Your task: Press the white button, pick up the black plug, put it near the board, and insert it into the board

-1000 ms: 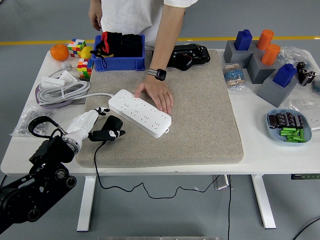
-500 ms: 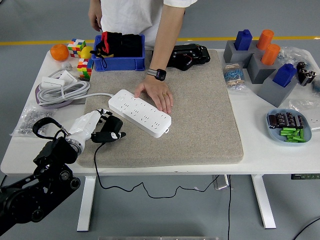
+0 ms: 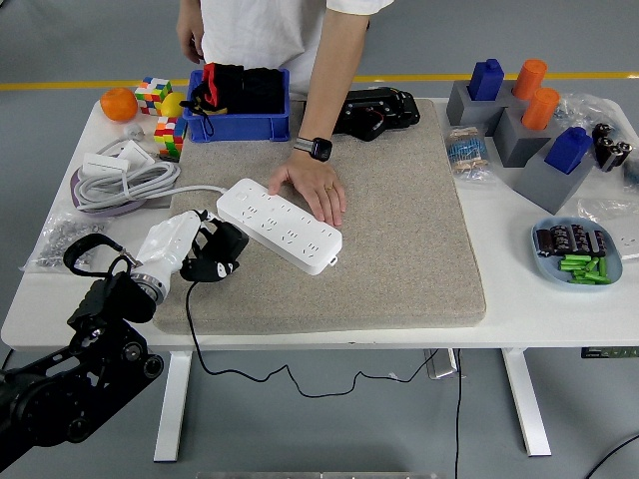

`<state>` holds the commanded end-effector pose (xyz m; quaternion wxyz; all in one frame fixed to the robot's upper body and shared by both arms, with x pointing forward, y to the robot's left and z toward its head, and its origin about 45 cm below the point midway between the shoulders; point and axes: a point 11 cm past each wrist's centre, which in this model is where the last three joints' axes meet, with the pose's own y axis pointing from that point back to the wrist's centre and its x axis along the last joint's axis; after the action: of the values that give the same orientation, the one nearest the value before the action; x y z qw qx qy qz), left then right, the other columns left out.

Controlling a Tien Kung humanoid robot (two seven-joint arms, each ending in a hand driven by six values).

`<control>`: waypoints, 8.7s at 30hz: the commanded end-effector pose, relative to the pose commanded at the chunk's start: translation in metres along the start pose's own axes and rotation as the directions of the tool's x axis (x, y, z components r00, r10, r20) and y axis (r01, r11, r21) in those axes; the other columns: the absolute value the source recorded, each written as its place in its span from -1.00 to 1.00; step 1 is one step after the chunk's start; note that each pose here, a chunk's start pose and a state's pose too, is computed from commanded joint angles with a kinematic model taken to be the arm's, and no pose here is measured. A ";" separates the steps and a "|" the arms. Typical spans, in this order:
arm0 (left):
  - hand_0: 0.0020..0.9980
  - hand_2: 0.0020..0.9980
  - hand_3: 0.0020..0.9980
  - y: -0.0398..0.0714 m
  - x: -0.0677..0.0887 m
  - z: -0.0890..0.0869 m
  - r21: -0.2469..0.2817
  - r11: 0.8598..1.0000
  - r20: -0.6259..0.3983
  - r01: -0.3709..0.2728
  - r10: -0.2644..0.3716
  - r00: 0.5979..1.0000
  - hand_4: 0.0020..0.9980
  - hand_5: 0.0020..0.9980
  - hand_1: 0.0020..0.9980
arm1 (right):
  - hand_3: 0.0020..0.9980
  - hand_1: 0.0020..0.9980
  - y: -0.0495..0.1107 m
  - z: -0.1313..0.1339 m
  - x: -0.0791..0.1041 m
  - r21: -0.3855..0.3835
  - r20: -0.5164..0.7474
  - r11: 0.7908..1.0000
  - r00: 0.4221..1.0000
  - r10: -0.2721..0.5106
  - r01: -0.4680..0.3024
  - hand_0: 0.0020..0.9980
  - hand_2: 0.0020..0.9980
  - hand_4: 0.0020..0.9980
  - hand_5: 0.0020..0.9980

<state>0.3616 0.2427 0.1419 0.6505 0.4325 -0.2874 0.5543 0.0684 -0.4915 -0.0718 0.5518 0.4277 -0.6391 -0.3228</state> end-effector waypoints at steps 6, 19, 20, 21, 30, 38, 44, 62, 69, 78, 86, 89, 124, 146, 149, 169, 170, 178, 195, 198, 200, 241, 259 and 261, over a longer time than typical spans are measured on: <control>-0.70 -0.46 0.10 -0.007 0.009 0.007 -0.027 0.999 -0.011 -0.032 0.032 0.999 0.12 -1.00 -0.55 | -0.01 -0.03 0.000 0.000 0.000 0.002 0.002 1.000 1.000 0.002 -0.002 0.11 0.00 0.29 -0.22; -0.70 -0.47 0.13 -0.039 0.018 0.024 -0.020 1.000 -0.021 0.003 -0.003 1.000 0.09 -1.00 -0.56 | 0.00 -0.04 0.000 -0.002 0.000 0.002 0.003 1.000 1.000 0.000 0.000 0.11 0.00 0.29 -0.22; -0.70 -0.48 0.14 -0.042 0.018 0.026 -0.017 1.000 -0.014 0.008 -0.008 1.000 0.11 -1.00 -0.56 | 0.00 -0.04 0.000 -0.002 0.000 0.001 0.002 1.000 1.000 -0.001 0.001 0.11 0.00 0.29 -0.22; -0.70 -0.48 0.14 -0.045 0.018 0.028 -0.012 1.000 -0.006 0.015 -0.015 1.000 0.11 -1.00 -0.56 | 0.00 -0.04 0.000 -0.002 0.000 0.002 0.003 1.000 1.000 -0.001 0.001 0.11 0.00 0.29 -0.22; -0.70 -0.47 0.16 -0.060 0.017 0.031 0.027 0.998 0.041 0.052 -0.053 0.998 0.14 -1.00 -0.56 | 0.00 -0.04 0.000 -0.002 0.001 0.001 0.000 1.000 1.000 0.001 -0.001 0.11 0.00 0.29 -0.22; -0.70 -0.47 0.17 -0.066 0.019 0.025 0.059 0.997 0.077 0.059 -0.063 0.995 0.16 -1.00 -0.55 | 0.00 -0.04 0.000 -0.003 0.002 0.001 0.001 1.000 1.000 0.003 -0.003 0.11 -0.01 0.28 -0.23; -0.70 -0.46 0.18 -0.066 0.018 0.023 0.068 0.996 0.092 0.063 -0.070 0.993 0.18 -1.00 -0.55 | -0.01 -0.04 0.000 -0.003 0.002 0.002 0.000 1.000 1.000 0.002 -0.002 0.11 0.00 0.28 -0.22; -0.49 -0.17 0.23 -0.066 0.018 0.025 0.065 0.995 0.064 0.075 -0.079 0.995 0.45 -1.00 -0.12 | -0.01 -0.04 0.000 -0.003 0.002 0.002 0.001 1.000 1.000 0.002 -0.002 0.11 -0.01 0.28 -0.23; 0.29 0.30 0.56 -0.065 0.016 0.024 0.069 0.994 0.073 0.089 -0.094 0.993 0.81 -0.89 0.45 | -0.01 -0.04 0.000 -0.003 0.001 0.002 0.001 1.000 1.000 0.001 -0.001 0.11 -0.01 0.28 -0.23; 0.39 0.41 0.60 -0.065 0.017 0.026 0.067 0.994 0.083 0.086 -0.091 0.992 0.83 -0.84 0.54 | -0.01 -0.04 0.000 -0.003 0.002 0.001 0.000 1.000 1.000 0.002 -0.002 0.11 -0.01 0.28 -0.23; 0.41 0.41 0.62 -0.064 0.017 0.028 0.053 0.995 0.091 0.079 -0.084 0.992 0.88 -0.78 0.56 | 0.00 -0.04 0.000 -0.003 0.001 0.003 0.002 1.000 1.000 0.000 0.000 0.11 -0.01 0.28 -0.23; 0.49 0.40 0.65 -0.063 0.018 0.031 0.035 0.997 0.088 0.075 -0.078 0.993 0.88 -0.78 0.64 | -0.01 -0.04 0.000 -0.003 0.001 0.002 0.001 1.000 1.000 0.000 -0.001 0.11 -0.01 0.28 -0.23; 0.86 0.77 0.68 -0.008 0.006 0.006 -0.170 0.985 0.075 0.030 -0.017 0.997 0.91 0.11 0.92 | 0.00 -0.04 0.000 0.000 0.002 0.001 0.001 1.000 1.000 0.003 -0.003 0.11 -0.01 0.28 -0.23; 0.81 0.74 0.64 -0.024 -0.003 0.034 -0.191 0.978 0.150 0.086 -0.058 0.987 0.84 0.08 0.89 | -0.01 -0.04 0.000 -0.001 0.001 0.003 0.004 1.000 1.000 0.002 -0.002 0.11 -0.01 0.28 -0.23; 0.78 0.73 0.62 -0.025 -0.004 0.035 -0.188 0.978 0.160 0.094 -0.064 0.985 0.82 0.07 0.88 | -0.01 -0.04 0.000 -0.001 0.001 0.001 0.002 1.000 1.000 0.002 -0.002 0.11 -0.01 0.28 -0.23; 0.75 0.72 0.61 -0.025 -0.010 0.031 -0.170 0.978 0.164 0.120 -0.092 0.982 0.78 0.04 0.83 | -0.01 -0.04 0.000 -0.002 0.000 0.003 0.004 1.000 1.000 -0.001 0.001 0.11 -0.01 0.28 -0.23; 0.75 0.72 0.61 -0.025 -0.011 0.031 -0.170 0.978 0.166 0.122 -0.094 0.982 0.78 0.04 0.83 | -0.01 -0.04 0.000 -0.001 0.000 0.002 0.004 1.000 1.000 -0.001 0.001 0.11 -0.01 0.28 -0.23; 0.72 0.72 0.60 -0.025 -0.011 0.033 -0.174 0.977 0.165 0.125 -0.096 0.982 0.77 0.03 0.83 | -0.01 -0.04 0.000 0.000 0.000 0.000 0.004 1.000 1.000 0.000 0.000 0.11 -0.01 0.28 -0.23; 0.72 0.72 0.60 -0.024 0.032 0.043 -0.196 0.980 -0.001 -0.031 0.032 0.999 0.76 0.03 0.82 | -0.01 -0.04 0.000 0.001 -0.001 -0.001 0.003 1.000 1.000 -0.002 0.002 0.11 -0.01 0.28 -0.23; 0.72 0.72 0.60 -0.023 0.037 0.036 -0.171 0.984 -0.044 -0.058 0.052 0.998 0.76 0.03 0.82 | -0.01 -0.04 0.000 0.002 -0.001 -0.003 0.002 1.000 1.000 -0.002 0.002 0.11 -0.01 0.28 -0.23; 0.72 0.72 0.60 -0.022 0.040 0.032 -0.159 0.985 -0.062 -0.074 0.065 0.996 0.76 0.03 0.82 | -0.01 -0.04 0.000 0.002 -0.001 -0.004 0.001 1.000 1.000 -0.002 0.002 0.11 -0.01 0.28 -0.23; 0.73 0.68 0.56 0.019 0.094 -0.072 0.091 0.938 -0.271 -0.335 0.347 0.898 0.74 -0.01 0.79 | -0.01 -0.04 0.000 -0.009 0.004 0.015 0.005 1.000 1.000 0.005 -0.005 0.11 -0.01 0.28 -0.22; 0.74 0.68 0.56 0.030 0.113 -0.101 0.199 0.902 -0.318 -0.383 0.429 0.845 0.72 -0.08 0.79 | 0.00 -0.04 0.000 -0.003 -0.001 0.003 0.016 1.000 1.000 -0.005 0.005 0.11 0.00 0.28 -0.23; 0.74 0.68 0.55 0.030 0.113 -0.103 0.208 0.901 -0.321 -0.380 0.429 0.844 0.71 -0.09 0.78 | 0.00 -0.04 0.000 -0.002 -0.002 -0.001 0.018 1.000 1.000 -0.007 0.007 0.11 0.00 0.28 -0.23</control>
<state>0.3461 0.3870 0.1978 0.5290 0.2967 -0.2102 0.7668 0.0699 -0.4891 -0.0722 0.5451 0.4270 -0.6422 -0.3288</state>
